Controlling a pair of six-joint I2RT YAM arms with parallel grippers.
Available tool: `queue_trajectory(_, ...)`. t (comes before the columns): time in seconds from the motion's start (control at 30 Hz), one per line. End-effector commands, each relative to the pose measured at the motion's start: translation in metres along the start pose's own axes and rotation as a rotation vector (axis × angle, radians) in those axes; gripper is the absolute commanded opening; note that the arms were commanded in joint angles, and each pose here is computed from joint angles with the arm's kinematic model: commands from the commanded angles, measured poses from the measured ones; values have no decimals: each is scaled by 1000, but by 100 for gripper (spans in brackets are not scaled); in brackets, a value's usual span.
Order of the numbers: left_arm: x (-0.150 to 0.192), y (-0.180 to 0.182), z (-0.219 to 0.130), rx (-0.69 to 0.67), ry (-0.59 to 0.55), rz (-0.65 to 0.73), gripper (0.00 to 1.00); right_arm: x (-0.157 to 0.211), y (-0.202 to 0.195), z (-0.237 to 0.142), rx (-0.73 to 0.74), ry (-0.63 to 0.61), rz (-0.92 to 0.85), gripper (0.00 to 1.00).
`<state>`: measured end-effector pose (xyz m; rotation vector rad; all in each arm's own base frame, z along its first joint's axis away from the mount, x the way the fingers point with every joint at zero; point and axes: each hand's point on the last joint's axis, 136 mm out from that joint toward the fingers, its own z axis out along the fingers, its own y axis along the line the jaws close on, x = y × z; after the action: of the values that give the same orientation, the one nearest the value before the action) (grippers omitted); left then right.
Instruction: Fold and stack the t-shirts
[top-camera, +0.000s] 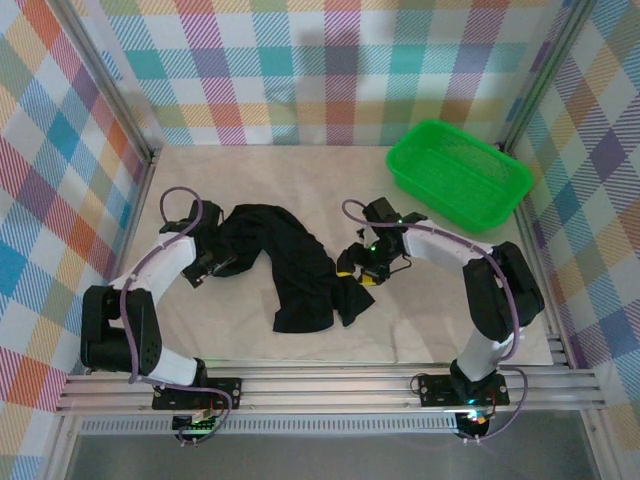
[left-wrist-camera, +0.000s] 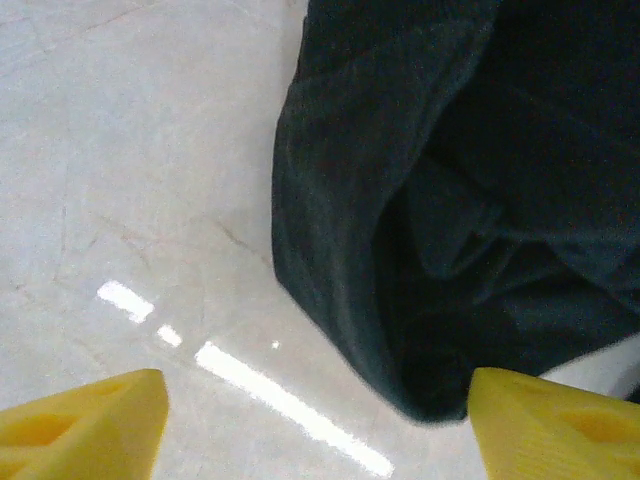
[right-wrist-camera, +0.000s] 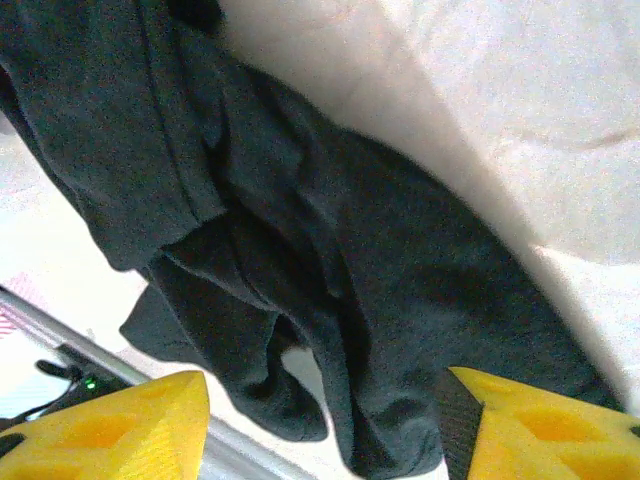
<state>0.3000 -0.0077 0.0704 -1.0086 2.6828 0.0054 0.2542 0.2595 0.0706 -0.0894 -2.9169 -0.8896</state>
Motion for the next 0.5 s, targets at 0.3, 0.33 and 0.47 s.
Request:
queue_trajectory(0.3,-31,-29,17,43,-45,-18,0,-1,-6,50,-41,95,261,44)
queue_trajectory(0.33,-35,-33,9,65,-59,-15,0,-7,-8,51,-22,76,249,28)
queue_trajectory(0.47,-50,-40,-37,141,-140,-12,0,-42,-6,8,86,-112,125,0)
